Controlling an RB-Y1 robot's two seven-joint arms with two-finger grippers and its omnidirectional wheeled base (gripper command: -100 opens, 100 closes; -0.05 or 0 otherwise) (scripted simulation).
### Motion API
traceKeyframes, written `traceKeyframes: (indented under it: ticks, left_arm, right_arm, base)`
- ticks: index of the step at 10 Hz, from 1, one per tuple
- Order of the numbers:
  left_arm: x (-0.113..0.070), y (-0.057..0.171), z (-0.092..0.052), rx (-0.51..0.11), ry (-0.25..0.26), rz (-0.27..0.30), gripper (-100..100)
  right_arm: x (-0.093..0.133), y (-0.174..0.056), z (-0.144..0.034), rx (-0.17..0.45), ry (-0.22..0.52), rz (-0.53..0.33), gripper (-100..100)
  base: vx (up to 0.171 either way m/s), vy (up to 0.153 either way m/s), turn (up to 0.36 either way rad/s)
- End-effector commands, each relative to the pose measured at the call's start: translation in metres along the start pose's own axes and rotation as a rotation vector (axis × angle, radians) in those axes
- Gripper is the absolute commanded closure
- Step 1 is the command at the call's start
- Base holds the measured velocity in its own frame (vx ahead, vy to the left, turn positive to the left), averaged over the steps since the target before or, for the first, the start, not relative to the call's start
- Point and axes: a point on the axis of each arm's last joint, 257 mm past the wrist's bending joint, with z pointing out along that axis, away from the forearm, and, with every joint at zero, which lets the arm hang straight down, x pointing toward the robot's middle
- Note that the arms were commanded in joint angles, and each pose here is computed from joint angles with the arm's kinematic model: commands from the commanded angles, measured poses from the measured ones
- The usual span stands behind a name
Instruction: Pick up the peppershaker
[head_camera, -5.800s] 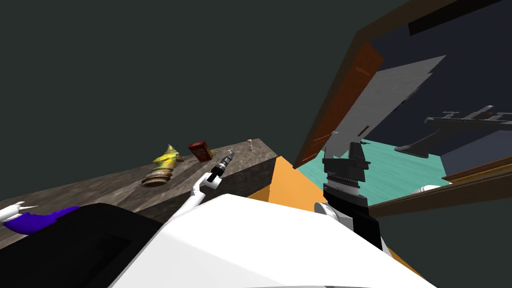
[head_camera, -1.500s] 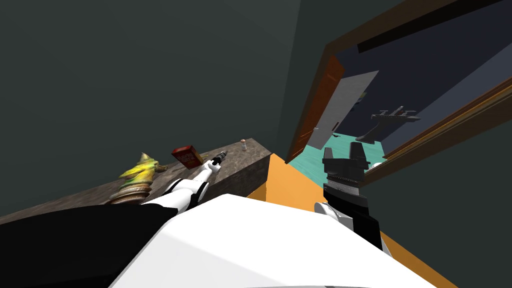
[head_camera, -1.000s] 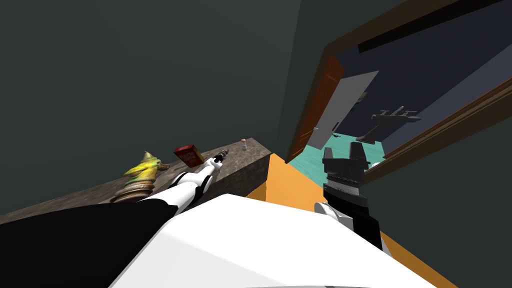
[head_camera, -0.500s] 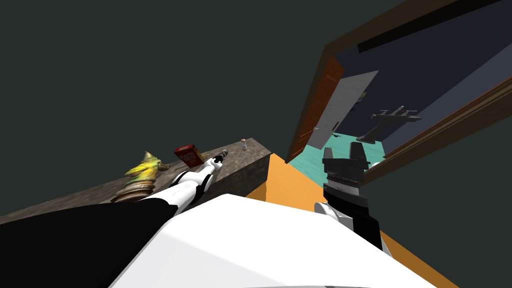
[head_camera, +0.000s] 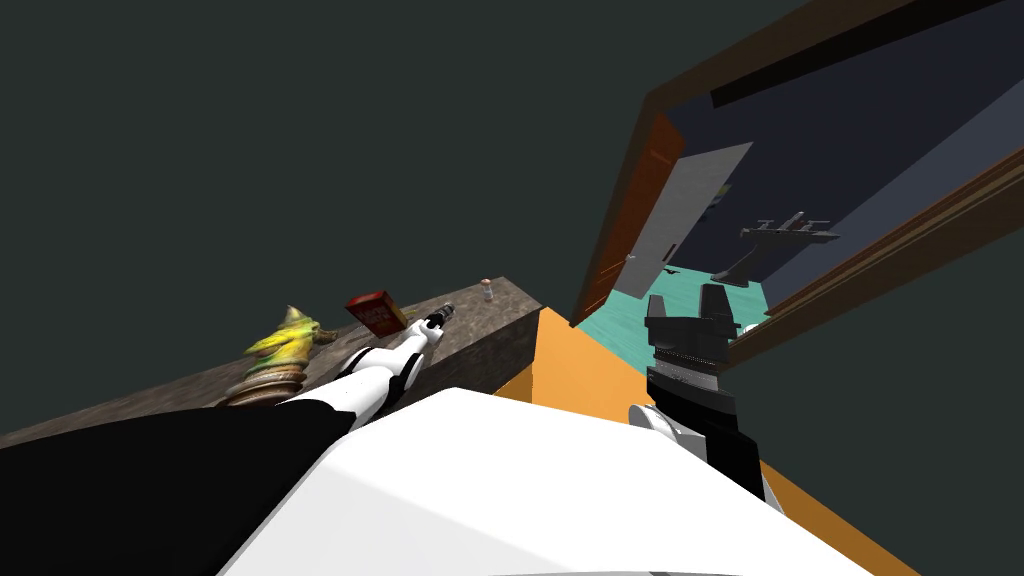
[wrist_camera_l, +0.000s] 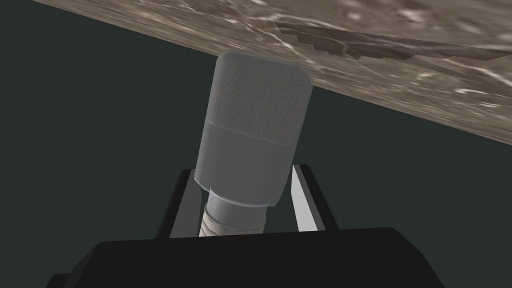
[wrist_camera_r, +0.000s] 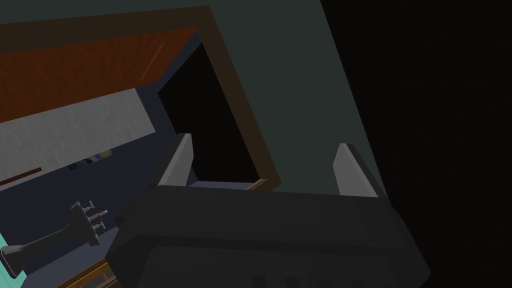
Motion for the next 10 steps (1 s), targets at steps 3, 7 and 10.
traceKeyframes:
  ticks: [3, 7, 10]
  left_arm:
    - [0.011, 0.020, -0.010, -0.033, 0.011, -0.008, 100]
    - [0.013, 0.032, -0.031, -0.038, -0.004, -0.003, 100]
    - [0.017, 0.040, -0.042, -0.048, -0.002, -0.005, 100]
  right_arm:
    - [0.000, 0.000, 0.000, 0.000, 0.000, 0.000, 0]
    - [0.000, 0.000, 0.000, 0.000, 0.000, 0.000, 0]
    - [0.000, 0.000, 0.000, 0.000, 0.000, 0.000, 0]
  base:
    - [0.019, 0.005, -0.010]
    - [0.042, 0.011, -0.018]
    - [0.028, 0.006, -0.016]
